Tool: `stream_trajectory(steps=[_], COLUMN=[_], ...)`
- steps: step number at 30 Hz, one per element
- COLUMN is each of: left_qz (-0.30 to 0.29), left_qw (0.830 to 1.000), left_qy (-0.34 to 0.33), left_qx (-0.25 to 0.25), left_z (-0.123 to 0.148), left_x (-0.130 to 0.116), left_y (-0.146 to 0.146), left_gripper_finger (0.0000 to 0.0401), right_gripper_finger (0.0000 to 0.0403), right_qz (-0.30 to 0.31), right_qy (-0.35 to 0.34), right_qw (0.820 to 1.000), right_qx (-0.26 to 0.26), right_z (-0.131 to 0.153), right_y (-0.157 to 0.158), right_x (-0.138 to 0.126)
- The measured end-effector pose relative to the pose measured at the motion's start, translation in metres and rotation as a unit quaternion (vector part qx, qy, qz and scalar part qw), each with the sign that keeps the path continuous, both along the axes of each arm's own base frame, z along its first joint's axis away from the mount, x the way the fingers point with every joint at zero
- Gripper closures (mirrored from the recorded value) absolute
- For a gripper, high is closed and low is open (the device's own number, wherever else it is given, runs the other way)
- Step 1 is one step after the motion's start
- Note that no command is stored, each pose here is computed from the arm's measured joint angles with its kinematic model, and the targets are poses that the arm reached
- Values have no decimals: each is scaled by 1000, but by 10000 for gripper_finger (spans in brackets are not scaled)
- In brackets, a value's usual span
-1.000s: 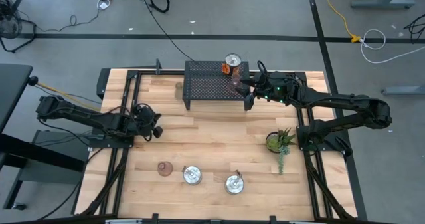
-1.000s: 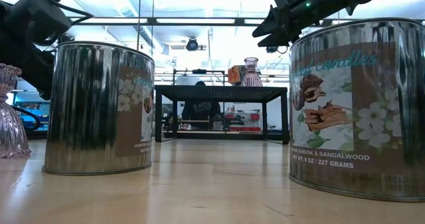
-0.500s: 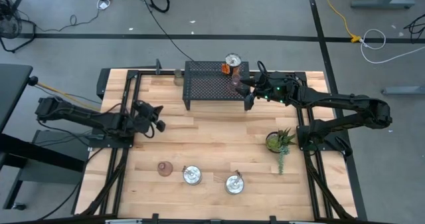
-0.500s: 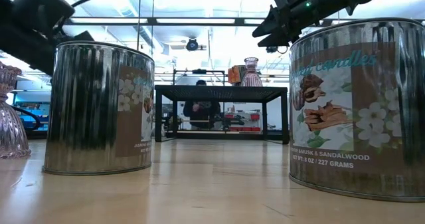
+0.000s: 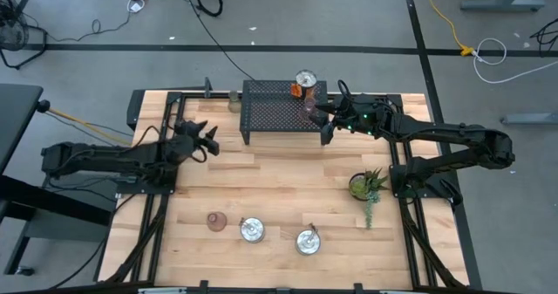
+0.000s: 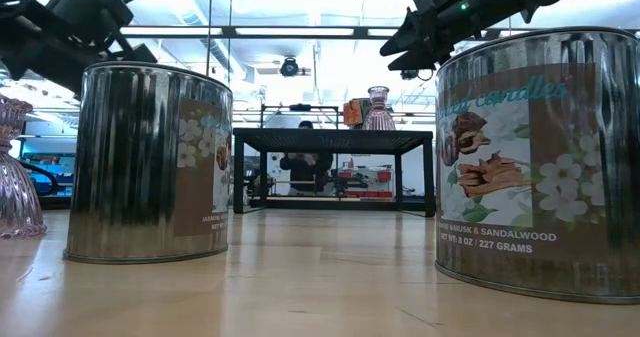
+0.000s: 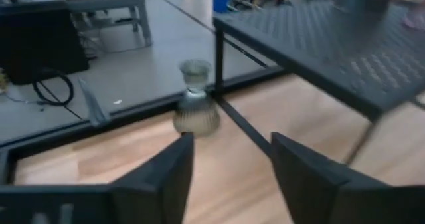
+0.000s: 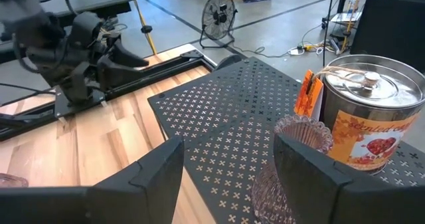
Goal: Pick & Place candle stick holders
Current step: Put the green candle holder on the shelf
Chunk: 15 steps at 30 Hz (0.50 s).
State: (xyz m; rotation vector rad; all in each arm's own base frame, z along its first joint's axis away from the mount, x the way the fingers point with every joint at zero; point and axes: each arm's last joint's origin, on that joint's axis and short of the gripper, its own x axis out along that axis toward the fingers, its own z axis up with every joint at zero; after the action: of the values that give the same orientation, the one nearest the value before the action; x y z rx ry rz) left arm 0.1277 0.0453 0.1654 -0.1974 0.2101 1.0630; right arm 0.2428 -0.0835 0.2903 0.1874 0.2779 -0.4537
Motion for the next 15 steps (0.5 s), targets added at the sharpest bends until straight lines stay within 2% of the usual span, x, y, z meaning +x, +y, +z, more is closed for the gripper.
stream_trajectory(steps=[6, 10, 15], left_qz=[31, 23, 41], left_qw=[999, 998, 995], left_qy=[-22, -54, -79], left_qx=[-6, -32, -47], left_z=[2, 1, -4], left_x=[-2, 1, 7], left_y=[15, 25, 43], left_gripper_finger=[115, 104, 103], right_gripper_finger=[172, 172, 172], right_qz=[13, 17, 19], right_qy=[1, -11, -26], right_qw=[1000, 1000, 999], right_qx=[-3, -8, -14], right_z=[0, 3, 5], right_y=[6, 7, 8], right_x=[2, 3, 4])
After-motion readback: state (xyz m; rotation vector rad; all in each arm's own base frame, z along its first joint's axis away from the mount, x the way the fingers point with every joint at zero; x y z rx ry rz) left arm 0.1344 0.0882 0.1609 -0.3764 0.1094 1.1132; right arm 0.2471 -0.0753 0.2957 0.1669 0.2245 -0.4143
